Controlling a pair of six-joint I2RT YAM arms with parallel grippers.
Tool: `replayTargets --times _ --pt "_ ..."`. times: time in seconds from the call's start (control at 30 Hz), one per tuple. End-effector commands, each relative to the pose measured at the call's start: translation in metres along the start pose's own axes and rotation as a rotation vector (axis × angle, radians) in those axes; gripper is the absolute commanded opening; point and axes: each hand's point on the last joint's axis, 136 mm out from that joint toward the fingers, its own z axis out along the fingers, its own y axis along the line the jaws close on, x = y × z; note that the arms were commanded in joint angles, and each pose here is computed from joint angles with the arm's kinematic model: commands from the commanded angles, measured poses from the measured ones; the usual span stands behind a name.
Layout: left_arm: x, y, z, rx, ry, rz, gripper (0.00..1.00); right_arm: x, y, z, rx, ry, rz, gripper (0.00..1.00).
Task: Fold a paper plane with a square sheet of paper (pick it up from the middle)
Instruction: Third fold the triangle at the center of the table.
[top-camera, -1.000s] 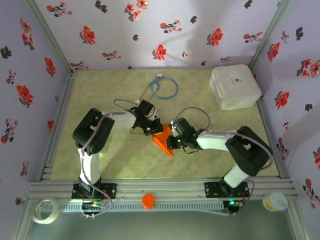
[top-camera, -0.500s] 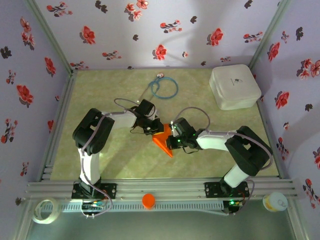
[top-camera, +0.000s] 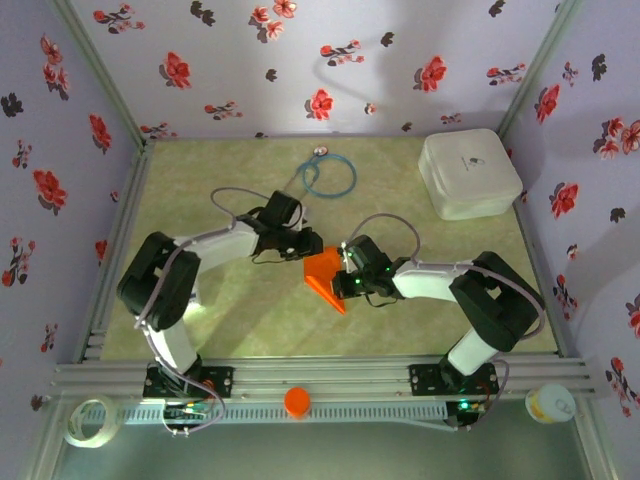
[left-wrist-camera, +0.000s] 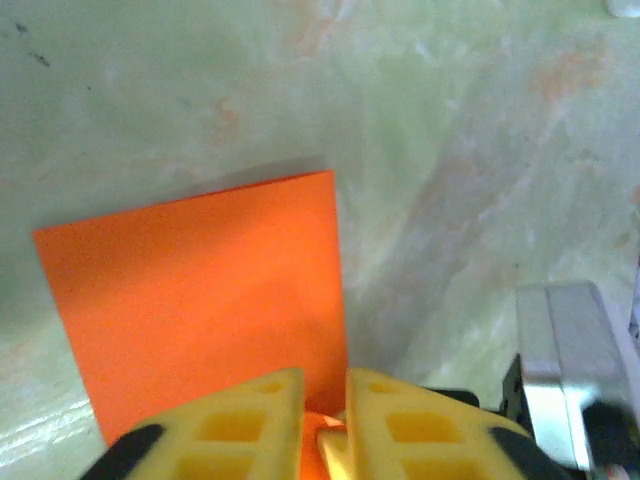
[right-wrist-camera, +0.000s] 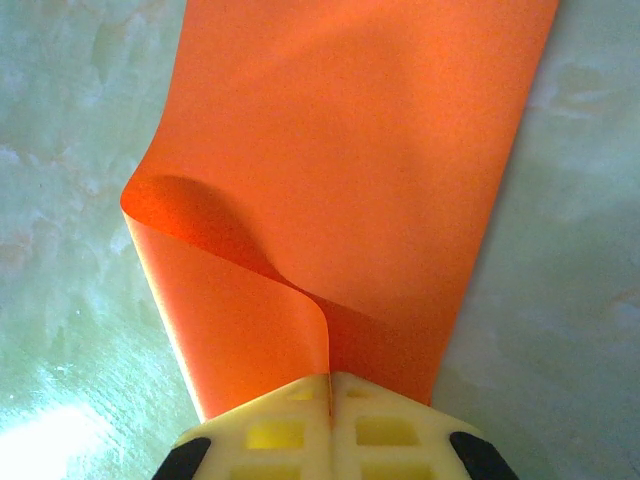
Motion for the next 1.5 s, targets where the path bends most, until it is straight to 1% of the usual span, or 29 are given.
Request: replayTargets --times 0.0,0.03,0.07,0.13,0.2,0.4,0.6,0.8,1.2,1.47 --pt "0.010 -0.003 -0.009 0.059 -0.016 -0.037 0.08 0.007 -0.010 0.004 0.033 0.032 0.011 0.04" --pt "0.014 -0.005 -0.010 0.089 -0.020 -0.053 0.03 0.007 -0.011 0.003 0.035 0.031 0.009 0.05" --pt "0.016 -0.009 -0.011 0.124 -0.024 -0.070 0.00 0.007 -0.011 0.003 0.036 0.031 0.009 0.05" --pt "0.028 -0.014 -0.009 0.204 -0.025 -0.118 0.00 0.008 -0.011 0.004 0.037 0.034 0.009 0.05" --pt "0.037 -0.017 -0.007 0.247 -0.024 -0.148 0.00 0.008 -0.011 0.004 0.037 0.035 0.010 0.05" --pt "0.054 -0.019 0.007 0.292 -0.010 -0.194 0.00 0.009 -0.012 0.003 0.042 0.036 0.011 0.04" --pt "0.060 -0.011 0.018 0.250 0.013 -0.215 0.00 0.009 -0.013 0.003 0.045 0.034 0.013 0.05" --pt "0.071 0.003 0.027 0.151 0.066 -0.209 0.00 0.010 -0.014 0.003 0.049 0.034 0.016 0.05" --pt "0.079 0.018 0.036 0.089 0.103 -0.195 0.00 0.010 -0.015 0.003 0.050 0.035 0.016 0.05" --pt "0.088 0.039 0.042 0.003 0.127 -0.196 0.00 0.009 -0.014 0.004 0.050 0.032 0.017 0.05"
